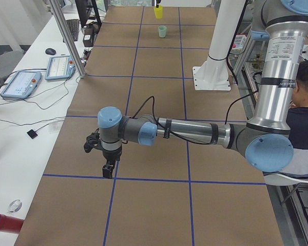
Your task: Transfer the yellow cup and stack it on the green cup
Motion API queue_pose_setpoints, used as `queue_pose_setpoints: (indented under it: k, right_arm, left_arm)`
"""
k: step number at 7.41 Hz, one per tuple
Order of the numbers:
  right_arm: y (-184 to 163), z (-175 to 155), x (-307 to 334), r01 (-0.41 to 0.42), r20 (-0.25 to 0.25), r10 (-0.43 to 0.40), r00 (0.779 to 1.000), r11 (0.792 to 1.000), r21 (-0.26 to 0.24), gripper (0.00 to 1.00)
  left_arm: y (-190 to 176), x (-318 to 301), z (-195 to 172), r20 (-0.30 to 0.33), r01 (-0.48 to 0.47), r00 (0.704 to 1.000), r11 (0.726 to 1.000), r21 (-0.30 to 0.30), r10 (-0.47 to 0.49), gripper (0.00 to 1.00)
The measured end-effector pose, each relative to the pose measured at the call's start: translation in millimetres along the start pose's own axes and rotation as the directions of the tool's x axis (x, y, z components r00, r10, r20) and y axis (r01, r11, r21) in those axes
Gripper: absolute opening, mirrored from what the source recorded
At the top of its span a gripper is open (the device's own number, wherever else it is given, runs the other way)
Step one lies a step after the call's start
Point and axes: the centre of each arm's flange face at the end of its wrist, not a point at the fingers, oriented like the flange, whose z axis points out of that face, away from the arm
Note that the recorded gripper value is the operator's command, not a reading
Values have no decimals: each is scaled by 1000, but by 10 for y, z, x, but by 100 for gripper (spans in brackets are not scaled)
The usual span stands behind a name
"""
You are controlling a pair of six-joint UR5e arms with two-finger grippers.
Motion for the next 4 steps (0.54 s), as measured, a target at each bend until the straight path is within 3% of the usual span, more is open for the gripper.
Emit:
queue_pose_setpoints:
  k: [2, 4]
  right_arm:
    - [145, 256, 83, -19, 43, 17, 999, 999, 30, 0]
    - [256, 425, 7, -25, 69, 23, 997, 999, 23, 0]
  left_arm:
    - [54, 22, -8, -19, 1, 1000, 1000, 0, -1, 100]
    - [58, 31, -7, -22, 0, 1000, 1000, 0, 0, 100]
